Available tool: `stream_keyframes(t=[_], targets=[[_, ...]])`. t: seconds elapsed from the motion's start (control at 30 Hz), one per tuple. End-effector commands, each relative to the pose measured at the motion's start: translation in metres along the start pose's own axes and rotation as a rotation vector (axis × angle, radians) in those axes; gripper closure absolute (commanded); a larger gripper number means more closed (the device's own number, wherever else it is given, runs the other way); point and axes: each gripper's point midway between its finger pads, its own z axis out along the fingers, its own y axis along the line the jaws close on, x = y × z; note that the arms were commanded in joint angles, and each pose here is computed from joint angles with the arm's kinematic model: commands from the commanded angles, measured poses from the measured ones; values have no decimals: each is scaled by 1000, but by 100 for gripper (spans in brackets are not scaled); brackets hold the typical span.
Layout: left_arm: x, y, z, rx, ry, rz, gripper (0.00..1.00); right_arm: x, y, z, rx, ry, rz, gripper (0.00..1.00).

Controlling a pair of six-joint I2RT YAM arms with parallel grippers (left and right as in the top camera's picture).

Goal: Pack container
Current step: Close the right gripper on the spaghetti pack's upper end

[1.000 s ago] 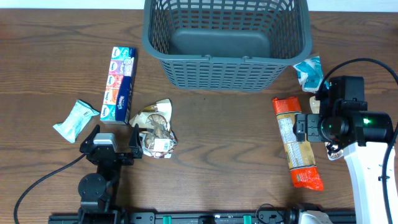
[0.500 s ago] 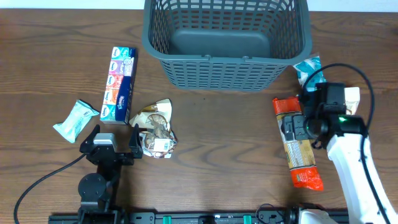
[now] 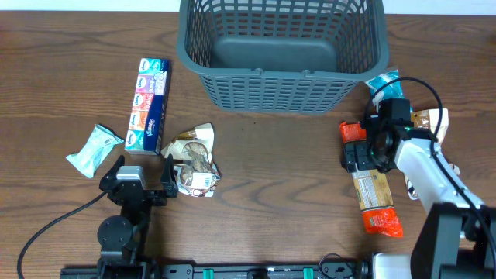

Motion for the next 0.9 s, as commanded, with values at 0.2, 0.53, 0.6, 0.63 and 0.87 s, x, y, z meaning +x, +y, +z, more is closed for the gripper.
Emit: stream_keyframes(t=[0.2, 0.53, 0.6, 0.63, 0.87], targets=[[16, -6, 0, 38, 54, -6, 1, -4, 0, 17, -15, 8, -11, 4], [16, -6, 0, 38, 54, -6, 1, 1, -17, 19, -7, 21, 49, 28], [16, -6, 0, 38, 54, -6, 1, 3, -20, 19, -7, 27, 58, 36], [16, -6, 0, 38, 54, -6, 1, 4, -21, 19, -7, 31, 61, 39], [16, -6, 0, 38, 54, -6, 1, 9, -21, 19, -10, 50, 65, 89]])
